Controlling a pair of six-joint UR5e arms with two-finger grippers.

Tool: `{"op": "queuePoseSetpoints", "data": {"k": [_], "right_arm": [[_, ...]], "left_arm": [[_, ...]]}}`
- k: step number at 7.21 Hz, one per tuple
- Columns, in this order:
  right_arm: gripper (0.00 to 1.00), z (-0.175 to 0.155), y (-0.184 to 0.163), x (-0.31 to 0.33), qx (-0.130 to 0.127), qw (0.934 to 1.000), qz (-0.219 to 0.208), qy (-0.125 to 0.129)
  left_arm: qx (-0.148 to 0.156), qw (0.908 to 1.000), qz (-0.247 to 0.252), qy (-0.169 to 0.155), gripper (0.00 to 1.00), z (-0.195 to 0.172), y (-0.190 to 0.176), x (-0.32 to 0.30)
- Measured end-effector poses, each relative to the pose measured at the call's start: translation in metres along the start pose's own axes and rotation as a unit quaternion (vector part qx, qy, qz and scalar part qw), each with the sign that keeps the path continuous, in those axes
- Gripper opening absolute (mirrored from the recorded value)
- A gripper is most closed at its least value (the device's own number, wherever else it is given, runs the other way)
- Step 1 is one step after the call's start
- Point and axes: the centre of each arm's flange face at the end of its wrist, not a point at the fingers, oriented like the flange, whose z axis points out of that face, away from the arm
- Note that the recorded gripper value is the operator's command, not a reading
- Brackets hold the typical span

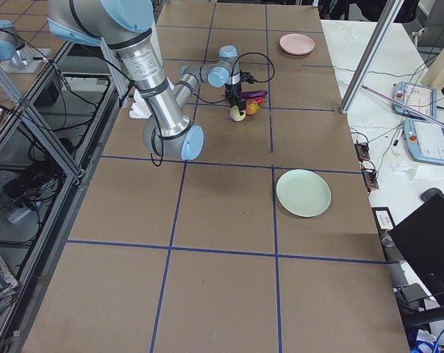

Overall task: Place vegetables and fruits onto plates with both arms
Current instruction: 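Close the right gripper on the apple and lift it, then carry the apple to the green plate and release it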

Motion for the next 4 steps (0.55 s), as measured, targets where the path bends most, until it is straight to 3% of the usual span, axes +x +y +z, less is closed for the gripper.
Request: {"op": "queuePoseSetpoints", "data": {"k": [3, 4], "right_arm": [[0.08, -0.045, -0.033, 0.098, -0.016, 0.9961, 0.070, -0.050], [0.10, -0.059, -0.043, 0.153, -0.025, 0.9923, 0.111, -0.049]], "left_arm": [[-0.001, 1.0000, 0.002, 0.001, 1.00, 0.001, -0.001, 0.001], [-0.002, 1.0000, 0.004, 0.002, 1.00, 0.003, -0.002, 0.003]]}}
